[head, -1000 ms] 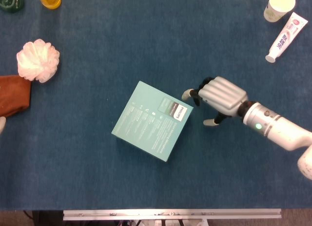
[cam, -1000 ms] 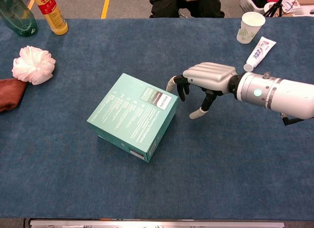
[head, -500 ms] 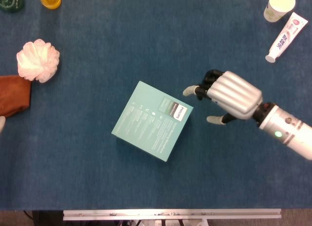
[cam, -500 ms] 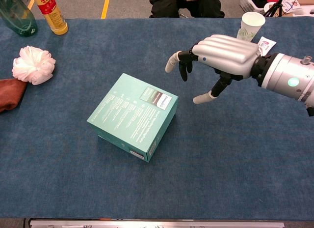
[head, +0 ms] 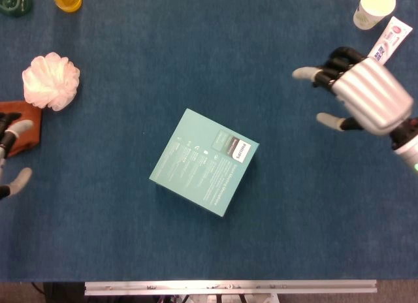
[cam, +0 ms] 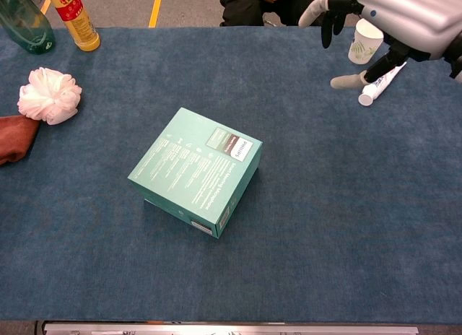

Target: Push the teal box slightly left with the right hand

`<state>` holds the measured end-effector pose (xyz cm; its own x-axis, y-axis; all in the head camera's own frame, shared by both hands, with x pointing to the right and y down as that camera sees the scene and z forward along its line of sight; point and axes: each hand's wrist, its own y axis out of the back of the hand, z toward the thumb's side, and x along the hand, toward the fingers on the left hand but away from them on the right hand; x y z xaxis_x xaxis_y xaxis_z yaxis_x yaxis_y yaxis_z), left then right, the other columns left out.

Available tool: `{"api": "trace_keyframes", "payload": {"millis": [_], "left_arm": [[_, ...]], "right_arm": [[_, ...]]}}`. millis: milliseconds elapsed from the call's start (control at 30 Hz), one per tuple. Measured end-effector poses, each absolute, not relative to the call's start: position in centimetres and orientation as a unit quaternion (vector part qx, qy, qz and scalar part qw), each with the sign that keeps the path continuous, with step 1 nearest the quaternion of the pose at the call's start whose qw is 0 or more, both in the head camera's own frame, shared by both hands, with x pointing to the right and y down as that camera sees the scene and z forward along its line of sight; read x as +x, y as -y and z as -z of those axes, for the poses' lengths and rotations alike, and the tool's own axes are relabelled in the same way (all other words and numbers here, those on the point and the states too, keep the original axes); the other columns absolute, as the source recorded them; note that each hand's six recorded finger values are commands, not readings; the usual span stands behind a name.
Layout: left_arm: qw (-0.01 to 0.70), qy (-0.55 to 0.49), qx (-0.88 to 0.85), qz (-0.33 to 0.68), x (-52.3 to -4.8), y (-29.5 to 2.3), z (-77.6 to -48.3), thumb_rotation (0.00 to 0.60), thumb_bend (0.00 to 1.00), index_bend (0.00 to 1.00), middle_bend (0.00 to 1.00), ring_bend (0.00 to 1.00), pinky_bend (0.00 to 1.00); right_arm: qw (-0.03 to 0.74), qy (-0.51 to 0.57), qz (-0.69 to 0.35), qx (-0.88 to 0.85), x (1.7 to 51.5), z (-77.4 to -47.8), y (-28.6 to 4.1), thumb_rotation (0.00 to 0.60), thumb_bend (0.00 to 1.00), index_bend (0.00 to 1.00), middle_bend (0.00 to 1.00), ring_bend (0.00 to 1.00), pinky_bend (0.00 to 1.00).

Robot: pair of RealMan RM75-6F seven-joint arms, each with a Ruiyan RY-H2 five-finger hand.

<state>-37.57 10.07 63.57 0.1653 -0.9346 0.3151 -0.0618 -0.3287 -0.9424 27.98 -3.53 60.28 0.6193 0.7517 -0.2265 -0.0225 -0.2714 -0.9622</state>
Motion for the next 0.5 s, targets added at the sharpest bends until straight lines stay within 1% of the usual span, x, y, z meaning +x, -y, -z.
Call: {"api": "trace_keyframes", "payload": {"millis": [133,300,500], "left_arm": [[0.423,-0.374,-0.655,0.502,-36.4,-9.8,-64.3,0.6,0.24,0.18,0.13,0.14,0.2],[0.416,-0.338,-0.681,0.498,-35.0,-9.8,-65.6,0.6,0.24,0.15,0.1,0.13,0.19],[0.404,-0.276,-0.723,0.487,-32.2,-10.2,-67.5,0.6,0.24,0.08,0.05,0.07,0.18]], "right_arm": [[0.555,0.264,-0.371,-0.696,29.4,-60.3,3.5,0.6,0.12,0.29,0.5,0.4,0.28],[0.564,0.275,-0.418,-0.657,32.7,-60.6,3.4,0.6,0.12,0.29,0.5,0.4,0.28],[0.557,0.29,-0.449,-0.636,35.8,-60.1,3.4,0.6,0.12,0.29,0.5,0.4,0.28]]}}
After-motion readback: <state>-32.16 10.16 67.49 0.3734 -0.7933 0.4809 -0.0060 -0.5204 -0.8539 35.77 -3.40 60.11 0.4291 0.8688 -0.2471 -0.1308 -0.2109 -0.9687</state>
